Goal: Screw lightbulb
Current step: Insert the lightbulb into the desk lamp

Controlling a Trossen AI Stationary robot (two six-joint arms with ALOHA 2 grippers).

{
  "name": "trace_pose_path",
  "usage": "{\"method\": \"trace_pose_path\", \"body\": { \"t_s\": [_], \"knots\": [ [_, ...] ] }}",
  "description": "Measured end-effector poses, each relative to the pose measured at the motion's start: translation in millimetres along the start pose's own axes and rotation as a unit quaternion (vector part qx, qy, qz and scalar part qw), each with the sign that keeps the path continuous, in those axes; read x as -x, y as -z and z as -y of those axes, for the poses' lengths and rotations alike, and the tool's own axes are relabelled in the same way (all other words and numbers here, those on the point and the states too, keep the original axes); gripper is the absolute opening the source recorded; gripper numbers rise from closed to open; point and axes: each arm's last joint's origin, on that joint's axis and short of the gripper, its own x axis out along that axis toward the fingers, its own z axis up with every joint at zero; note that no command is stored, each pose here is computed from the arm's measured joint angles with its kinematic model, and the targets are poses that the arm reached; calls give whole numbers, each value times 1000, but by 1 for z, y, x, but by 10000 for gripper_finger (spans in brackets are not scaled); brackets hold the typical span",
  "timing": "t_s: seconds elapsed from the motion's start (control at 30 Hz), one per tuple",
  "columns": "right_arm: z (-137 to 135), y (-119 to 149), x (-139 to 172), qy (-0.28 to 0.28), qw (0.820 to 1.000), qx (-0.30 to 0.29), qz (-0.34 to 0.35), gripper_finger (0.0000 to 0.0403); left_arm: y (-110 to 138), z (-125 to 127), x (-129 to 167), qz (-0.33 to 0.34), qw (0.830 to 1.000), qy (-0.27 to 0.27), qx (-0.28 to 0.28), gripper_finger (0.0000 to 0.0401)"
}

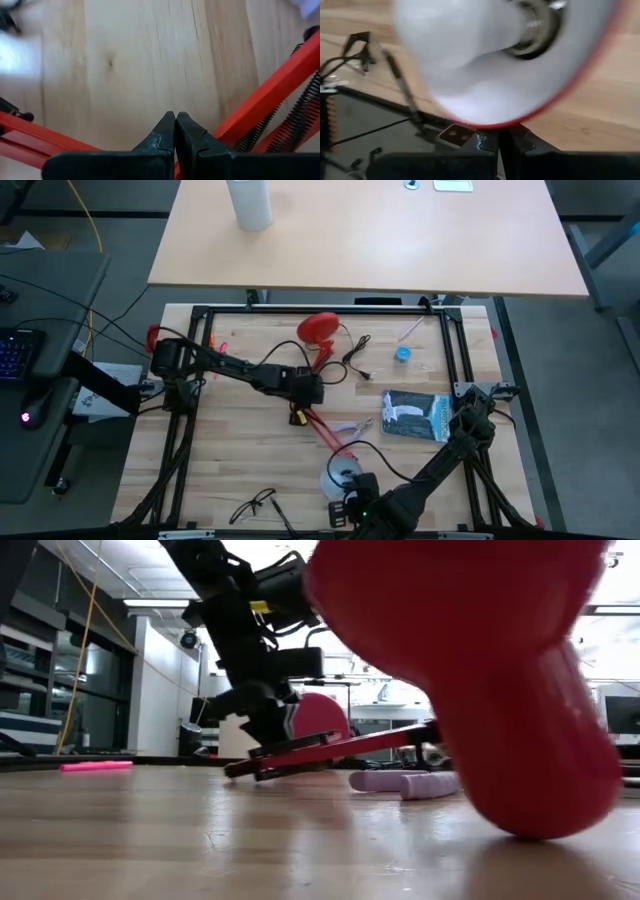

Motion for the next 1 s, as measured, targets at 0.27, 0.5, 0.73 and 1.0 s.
{"method": "trace_pose_path", "body": {
  "t_s": [0.27, 0.5, 0.73, 1.0],
  "knots": [
    [0, -15, -4, 32, 999, 0, 31, 0, 9, 8, 1, -49, 996, 18, 72, 0],
    [2, -35, 19, 47, 997, 8, 62, 0, 9, 12, 1, -51, 991, 12, 124, 0],
    [10, -49, 76, 3, 999, 14, 47, 0, 0, 3, 4, -41, 990, 16, 134, 0],
    [-29, -67, 63, -92, 995, 16, 15, 0, -2, -7, 4, -38, 992, 11, 122, 0]
  ]
}}
